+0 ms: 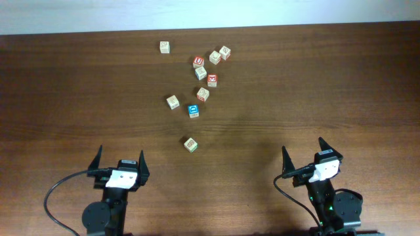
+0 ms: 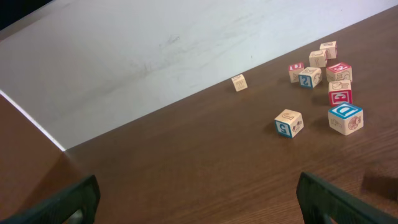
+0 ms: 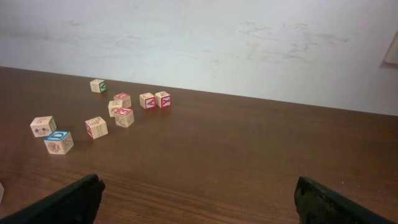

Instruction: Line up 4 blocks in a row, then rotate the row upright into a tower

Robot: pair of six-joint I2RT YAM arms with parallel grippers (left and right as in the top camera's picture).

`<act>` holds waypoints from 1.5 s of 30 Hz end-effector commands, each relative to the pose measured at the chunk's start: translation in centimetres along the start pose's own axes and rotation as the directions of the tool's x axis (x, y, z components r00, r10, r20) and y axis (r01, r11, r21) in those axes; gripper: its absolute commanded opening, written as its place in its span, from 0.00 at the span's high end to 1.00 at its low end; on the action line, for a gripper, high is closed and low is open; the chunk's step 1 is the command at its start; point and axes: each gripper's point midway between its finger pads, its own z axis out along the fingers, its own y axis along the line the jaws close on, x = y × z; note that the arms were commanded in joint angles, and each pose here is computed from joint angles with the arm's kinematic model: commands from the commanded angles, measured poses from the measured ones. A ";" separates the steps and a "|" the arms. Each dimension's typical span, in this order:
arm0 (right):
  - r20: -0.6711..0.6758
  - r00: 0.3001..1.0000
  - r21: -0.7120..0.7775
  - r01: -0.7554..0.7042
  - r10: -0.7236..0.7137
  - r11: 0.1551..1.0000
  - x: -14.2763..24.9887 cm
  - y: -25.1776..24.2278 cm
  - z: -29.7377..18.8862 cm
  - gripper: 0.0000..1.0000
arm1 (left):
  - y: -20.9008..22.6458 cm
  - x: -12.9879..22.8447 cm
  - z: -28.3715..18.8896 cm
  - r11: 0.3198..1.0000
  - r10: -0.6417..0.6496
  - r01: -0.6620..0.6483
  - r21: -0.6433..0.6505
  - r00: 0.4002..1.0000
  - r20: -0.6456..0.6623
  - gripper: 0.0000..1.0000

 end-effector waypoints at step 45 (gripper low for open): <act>-0.884 0.368 0.005 -0.610 0.289 0.792 2.1 6.4 13.2 0.12 | -11.2 1.0 12.1 0.807 -0.155 0.575 0.131 0.421 -0.894 0.38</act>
